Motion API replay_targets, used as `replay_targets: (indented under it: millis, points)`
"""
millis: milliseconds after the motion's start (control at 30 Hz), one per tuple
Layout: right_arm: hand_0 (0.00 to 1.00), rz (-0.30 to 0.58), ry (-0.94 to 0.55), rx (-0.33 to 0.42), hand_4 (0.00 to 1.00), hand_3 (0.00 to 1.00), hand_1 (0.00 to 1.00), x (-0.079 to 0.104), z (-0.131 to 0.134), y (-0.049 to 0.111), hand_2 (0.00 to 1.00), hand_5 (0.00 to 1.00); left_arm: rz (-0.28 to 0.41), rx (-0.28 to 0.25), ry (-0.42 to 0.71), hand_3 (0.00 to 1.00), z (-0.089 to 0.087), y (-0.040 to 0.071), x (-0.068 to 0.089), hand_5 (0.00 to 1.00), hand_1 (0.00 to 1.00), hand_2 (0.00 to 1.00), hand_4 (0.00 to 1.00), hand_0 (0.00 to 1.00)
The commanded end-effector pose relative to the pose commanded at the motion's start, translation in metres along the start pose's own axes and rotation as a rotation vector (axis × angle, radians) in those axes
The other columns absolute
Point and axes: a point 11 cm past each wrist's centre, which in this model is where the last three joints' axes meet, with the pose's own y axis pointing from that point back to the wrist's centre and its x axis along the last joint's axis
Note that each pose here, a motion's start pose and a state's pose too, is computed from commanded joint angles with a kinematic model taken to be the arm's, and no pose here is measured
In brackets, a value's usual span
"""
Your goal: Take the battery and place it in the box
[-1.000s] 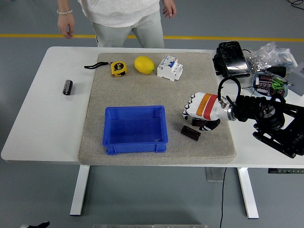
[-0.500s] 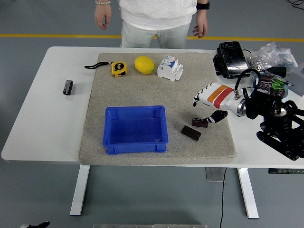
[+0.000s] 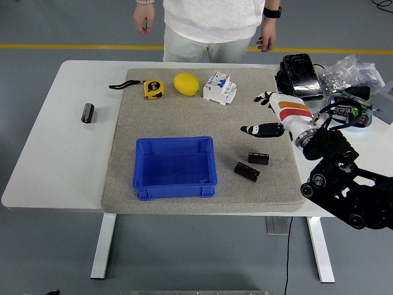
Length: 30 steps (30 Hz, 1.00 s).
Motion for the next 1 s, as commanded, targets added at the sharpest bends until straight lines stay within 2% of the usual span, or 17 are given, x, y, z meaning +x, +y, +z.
replay_targets:
  millis: [67, 100, 133, 267, 300, 333, 467, 500, 533, 667, 700, 733, 900, 933, 1000]
  points:
    - [0.568, -0.005, 0.028, -0.058, 0.998, 0.692, 0.545, -0.004, 0.004, 0.0, 0.599, 0.685, 0.002, 0.001, 0.0, 0.626, -0.001, 0.0, 0.001, 0.487, 0.647, 0.734, 0.643, 0.675]
    - [0.568, -0.009, 0.044, -0.067, 0.998, 0.692, 0.545, -0.005, 0.004, -0.001, 0.599, 0.685, 0.002, 0.001, 0.0, 0.626, -0.001, 0.0, 0.001, 0.487, 0.647, 0.734, 0.643, 0.675]
    - [0.541, -0.022, 0.08, -0.075, 0.998, 0.671, 0.527, -0.007, 0.005, -0.001, 0.585, 0.747, 0.003, 0.0, 0.001, 0.626, -0.001, 0.0, 0.001, 0.486, 0.642, 0.733, 0.643, 0.675]
    - [0.541, -0.08, 0.2, -0.124, 0.998, 0.671, 0.527, -0.013, 0.008, -0.004, 0.585, 0.747, 0.008, 0.001, 0.004, 0.626, -0.002, -0.001, 0.003, 0.486, 0.642, 0.733, 0.643, 0.675]
    - [0.541, -0.098, 0.231, -0.12, 0.998, 0.671, 0.527, -0.014, 0.006, -0.004, 0.585, 0.747, 0.009, 0.001, 0.004, 0.626, -0.002, -0.001, 0.004, 0.486, 0.642, 0.733, 0.643, 0.675]
    - [0.502, -0.109, 0.258, -0.116, 0.998, 0.629, 0.475, -0.014, 0.005, -0.005, 0.488, 0.95, 0.01, 0.002, 0.005, 0.624, -0.002, -0.001, 0.004, 0.485, 0.629, 0.724, 0.643, 0.675]
    - [0.502, -0.15, 0.342, -0.091, 0.998, 0.629, 0.475, -0.013, -0.007, -0.006, 0.488, 0.95, 0.013, 0.004, 0.003, 0.624, -0.004, -0.001, 0.005, 0.485, 0.629, 0.724, 0.643, 0.675]
    - [0.502, -0.158, 0.35, -0.086, 0.998, 0.629, 0.475, -0.013, -0.009, -0.006, 0.488, 0.95, 0.015, 0.005, 0.003, 0.624, -0.004, -0.001, 0.005, 0.485, 0.629, 0.724, 0.643, 0.675]
    - [0.469, -0.165, 0.35, -0.082, 0.998, 0.582, 0.444, -0.013, -0.011, -0.005, 0.425, 0.998, 0.016, 0.005, 0.002, 0.624, -0.004, -0.001, 0.005, 0.484, 0.625, 0.718, 0.643, 0.675]
    - [0.469, -0.17, 0.347, -0.061, 0.998, 0.582, 0.444, -0.011, -0.013, -0.001, 0.425, 0.998, 0.019, 0.005, 0.003, 0.624, -0.004, -0.001, 0.007, 0.484, 0.625, 0.718, 0.643, 0.675]
    - [0.469, -0.168, 0.353, -0.042, 0.998, 0.582, 0.444, -0.01, -0.014, 0.0, 0.425, 0.998, 0.02, 0.006, 0.003, 0.624, -0.004, -0.001, 0.007, 0.484, 0.625, 0.718, 0.643, 0.675]
    - [0.573, -0.165, 0.365, -0.02, 0.998, 0.64, 0.521, -0.009, -0.015, 0.001, 0.536, 0.919, 0.02, 0.005, 0.003, 0.624, -0.004, -0.001, 0.007, 0.482, 0.621, 0.713, 0.642, 0.675]
    - [0.573, -0.166, 0.503, 0.182, 0.998, 0.64, 0.521, -0.001, -0.024, 0.005, 0.536, 0.919, 0.023, 0.006, 0.004, 0.624, -0.004, -0.002, 0.008, 0.482, 0.621, 0.713, 0.642, 0.675]
    - [0.662, -0.161, 0.531, 0.224, 0.998, 0.637, 0.587, 0.001, -0.026, 0.006, 0.605, 0.637, 0.023, 0.006, 0.005, 0.624, -0.005, -0.002, 0.009, 0.48, 0.619, 0.714, 0.641, 0.675]
    - [0.662, -0.142, 0.595, 0.316, 0.998, 0.637, 0.587, 0.004, -0.029, 0.009, 0.605, 0.637, 0.023, 0.007, 0.004, 0.624, -0.005, -0.002, 0.009, 0.48, 0.619, 0.714, 0.641, 0.675]
